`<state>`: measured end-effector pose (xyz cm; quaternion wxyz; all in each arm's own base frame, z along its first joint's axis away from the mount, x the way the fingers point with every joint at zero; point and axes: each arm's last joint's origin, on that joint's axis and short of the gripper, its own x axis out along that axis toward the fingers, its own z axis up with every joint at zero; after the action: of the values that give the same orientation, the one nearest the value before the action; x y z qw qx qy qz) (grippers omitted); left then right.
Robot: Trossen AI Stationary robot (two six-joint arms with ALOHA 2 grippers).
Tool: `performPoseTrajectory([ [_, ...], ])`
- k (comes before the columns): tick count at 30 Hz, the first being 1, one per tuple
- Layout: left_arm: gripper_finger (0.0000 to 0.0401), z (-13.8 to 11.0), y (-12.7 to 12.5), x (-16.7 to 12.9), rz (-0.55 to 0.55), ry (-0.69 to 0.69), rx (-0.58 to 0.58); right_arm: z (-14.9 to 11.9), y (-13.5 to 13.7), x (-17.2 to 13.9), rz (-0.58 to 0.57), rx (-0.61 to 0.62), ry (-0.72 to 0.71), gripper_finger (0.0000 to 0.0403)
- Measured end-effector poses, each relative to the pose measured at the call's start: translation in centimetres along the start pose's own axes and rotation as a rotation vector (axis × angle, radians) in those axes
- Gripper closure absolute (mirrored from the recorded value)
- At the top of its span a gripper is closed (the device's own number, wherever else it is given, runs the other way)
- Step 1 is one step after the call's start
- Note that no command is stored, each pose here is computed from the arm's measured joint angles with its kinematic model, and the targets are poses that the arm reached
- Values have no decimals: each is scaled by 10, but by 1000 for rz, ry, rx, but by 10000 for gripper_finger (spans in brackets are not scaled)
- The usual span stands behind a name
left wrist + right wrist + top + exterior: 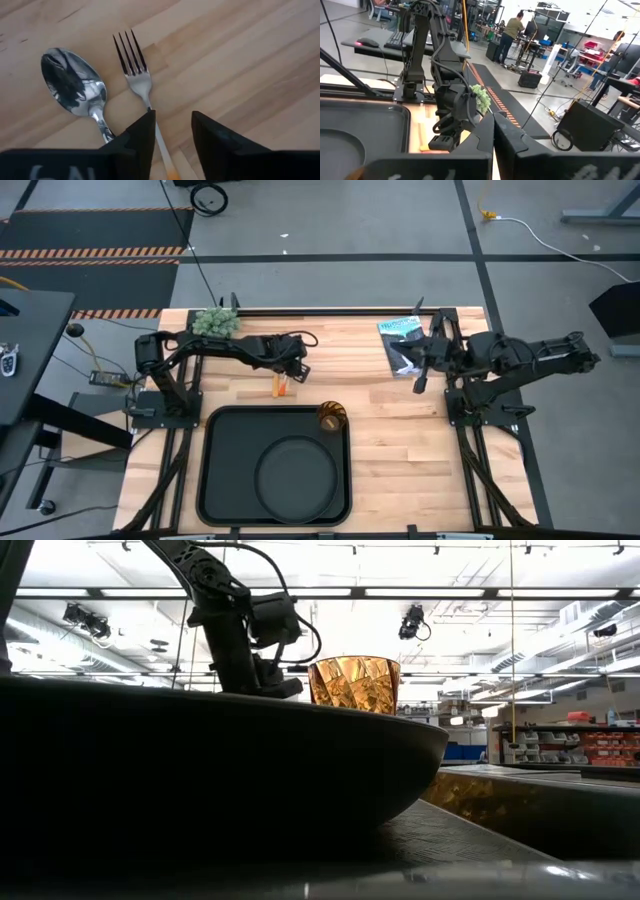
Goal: Pick and place plate/cup/fork/spoon on tray
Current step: Put the orange fork on the black tray to the left of the black plate
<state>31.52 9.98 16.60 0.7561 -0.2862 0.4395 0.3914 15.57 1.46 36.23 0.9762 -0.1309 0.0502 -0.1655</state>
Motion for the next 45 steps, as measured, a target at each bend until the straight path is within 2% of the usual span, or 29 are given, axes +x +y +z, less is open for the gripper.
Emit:
performPoseTrajectory([
  [6,203,-2,1,0,11,18,-5,1,1,2,-2,-17,-6,393],
  [10,198,-6,1,9,30,47,-18,1,1,3,-1,-17,-6,393],
  [17,226,-7,3,26,47,66,-20,0,3,6,3,-39,-3,393],
  [45,332,-1,16,40,22,145,-70,0,5,8,10,-47,-4,393],
])
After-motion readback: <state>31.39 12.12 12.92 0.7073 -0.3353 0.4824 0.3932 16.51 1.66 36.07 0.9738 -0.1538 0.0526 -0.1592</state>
